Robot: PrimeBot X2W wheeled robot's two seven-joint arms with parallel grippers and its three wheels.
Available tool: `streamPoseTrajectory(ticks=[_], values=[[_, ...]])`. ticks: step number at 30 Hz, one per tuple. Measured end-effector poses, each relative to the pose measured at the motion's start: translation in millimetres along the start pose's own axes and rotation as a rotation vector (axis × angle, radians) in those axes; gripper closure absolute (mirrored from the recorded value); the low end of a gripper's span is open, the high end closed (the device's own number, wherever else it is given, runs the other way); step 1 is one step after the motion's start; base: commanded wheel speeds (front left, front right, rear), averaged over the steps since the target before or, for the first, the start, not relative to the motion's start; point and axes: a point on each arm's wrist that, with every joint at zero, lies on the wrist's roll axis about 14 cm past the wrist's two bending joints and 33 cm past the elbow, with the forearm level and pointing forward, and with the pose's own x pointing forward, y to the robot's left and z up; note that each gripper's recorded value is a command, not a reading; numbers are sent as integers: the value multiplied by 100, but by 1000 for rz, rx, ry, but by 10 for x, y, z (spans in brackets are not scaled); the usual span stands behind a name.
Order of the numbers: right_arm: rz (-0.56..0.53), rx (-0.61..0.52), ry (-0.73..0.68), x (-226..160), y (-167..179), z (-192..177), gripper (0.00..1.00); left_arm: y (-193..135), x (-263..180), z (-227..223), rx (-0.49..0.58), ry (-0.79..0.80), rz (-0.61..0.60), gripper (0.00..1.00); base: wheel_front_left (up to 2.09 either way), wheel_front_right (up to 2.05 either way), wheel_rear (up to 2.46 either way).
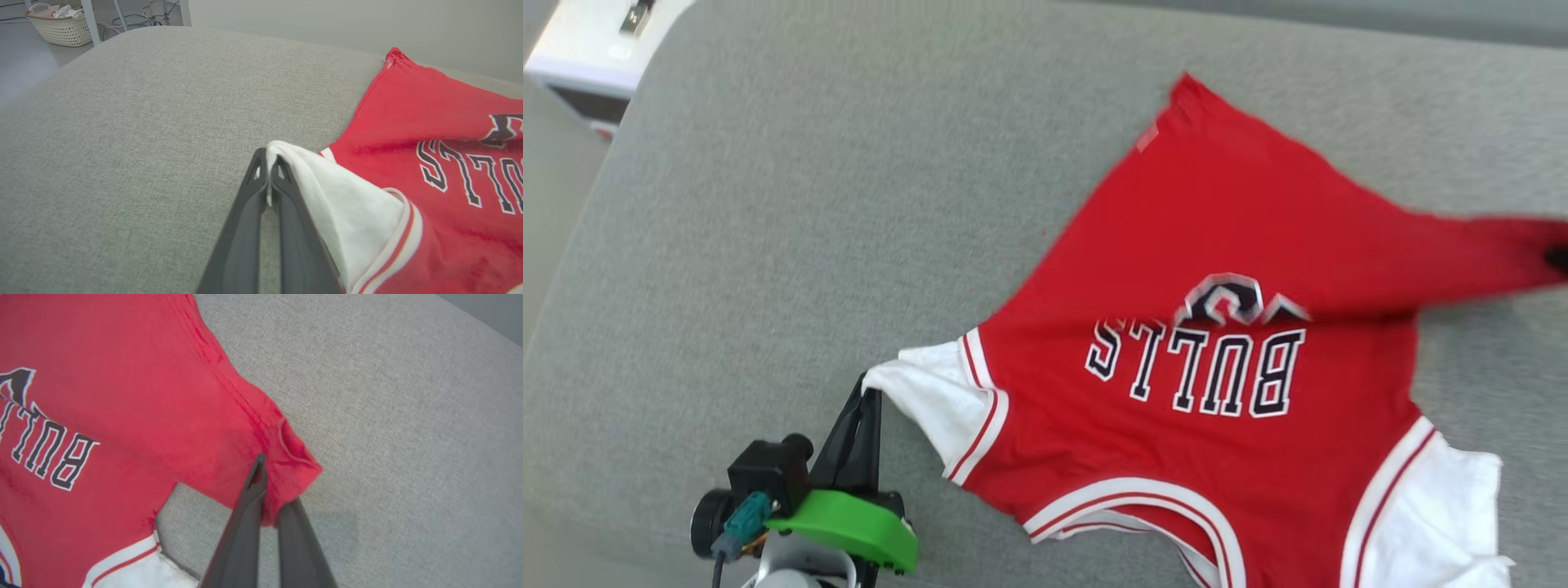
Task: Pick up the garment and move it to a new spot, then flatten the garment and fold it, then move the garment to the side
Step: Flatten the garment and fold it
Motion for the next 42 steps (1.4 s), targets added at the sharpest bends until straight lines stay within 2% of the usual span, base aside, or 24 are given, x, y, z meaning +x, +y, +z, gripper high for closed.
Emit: streamPoseTrajectory(ticks=[9,17,20,23,24,25,26,30,37,42], values=[[-66,189,98,-585,-57,-1205,100,-99,-134,129,-12,-34,-41,100,0,0,0],[-24,370,250,-738,399,-2279,100,-241,-120,239,-19,-65,-92,100,0,0,0],[-10,412,263,-698,527,-2433,100,-232,-118,224,-19,-61,-87,100,0,0,0],[-26,403,251,-668,513,-2434,100,-229,-117,203,-19,-54,-83,100,0,0,0],[-36,403,235,-666,493,-2412,100,-232,-117,202,-19,-53,-84,100,0,0,0],[-45,400,217,-662,478,-2383,55,-231,-117,203,-19,-54,-84,100,0,0,0],[-51,396,204,-665,468,-2362,0,-232,-118,204,-18,-54,-85,100,0,0,0],[-91,366,34,-736,311,-1929,0,-244,-131,230,-25,-63,-89,100,0,0,0],[-128,210,-345,-1091,114,-639,0,-267,-153,244,-27,-68,-95,100,0,0,0],[-109,78,-458,-1178,169,65,0,-273,-135,202,-29,-53,-92,100,0,0,0]])
